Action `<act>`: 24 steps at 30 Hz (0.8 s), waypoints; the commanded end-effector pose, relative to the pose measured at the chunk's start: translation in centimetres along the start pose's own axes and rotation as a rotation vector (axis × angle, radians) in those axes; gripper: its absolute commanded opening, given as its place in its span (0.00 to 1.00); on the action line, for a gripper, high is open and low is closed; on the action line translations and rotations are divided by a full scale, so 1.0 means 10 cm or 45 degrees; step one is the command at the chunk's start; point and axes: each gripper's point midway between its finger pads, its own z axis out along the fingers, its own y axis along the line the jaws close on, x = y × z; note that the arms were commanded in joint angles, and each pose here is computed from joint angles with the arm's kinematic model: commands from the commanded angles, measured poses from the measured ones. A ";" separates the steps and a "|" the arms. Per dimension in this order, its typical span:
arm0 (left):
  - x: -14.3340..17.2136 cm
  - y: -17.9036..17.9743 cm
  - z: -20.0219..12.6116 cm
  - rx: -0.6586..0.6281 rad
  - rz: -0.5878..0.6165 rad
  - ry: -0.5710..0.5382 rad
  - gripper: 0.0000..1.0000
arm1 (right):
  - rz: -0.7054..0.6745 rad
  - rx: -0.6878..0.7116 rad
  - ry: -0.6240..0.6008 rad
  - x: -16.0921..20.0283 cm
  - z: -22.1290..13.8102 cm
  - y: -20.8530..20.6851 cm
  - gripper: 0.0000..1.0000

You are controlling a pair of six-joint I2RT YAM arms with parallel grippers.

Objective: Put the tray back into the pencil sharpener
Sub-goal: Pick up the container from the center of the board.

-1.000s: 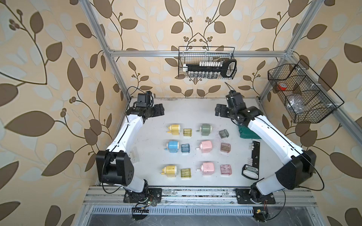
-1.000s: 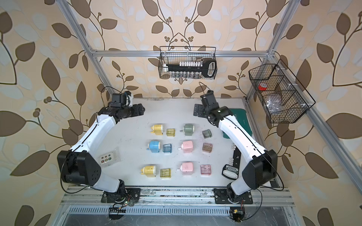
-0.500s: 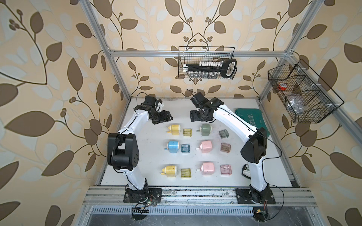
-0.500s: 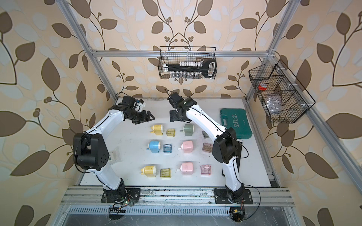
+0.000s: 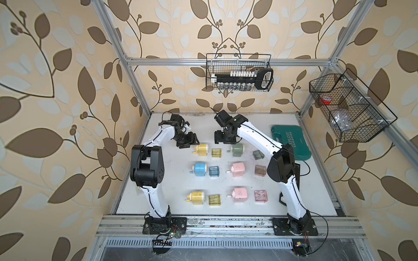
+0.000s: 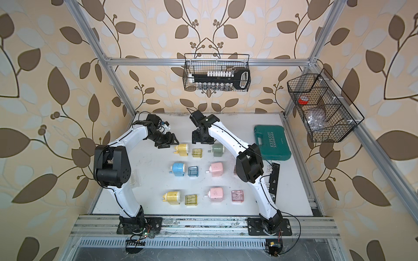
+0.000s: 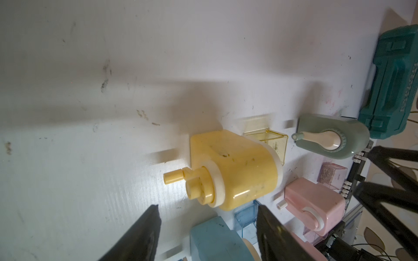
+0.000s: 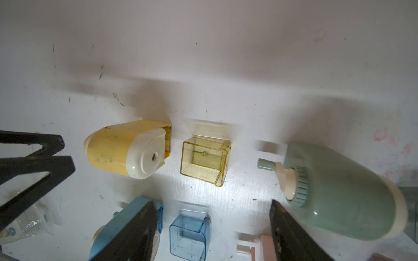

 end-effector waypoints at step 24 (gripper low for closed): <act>0.05 -0.15 0.10 0.136 -0.037 0.097 0.65 | 0.074 -0.048 0.113 0.11 0.42 0.12 0.62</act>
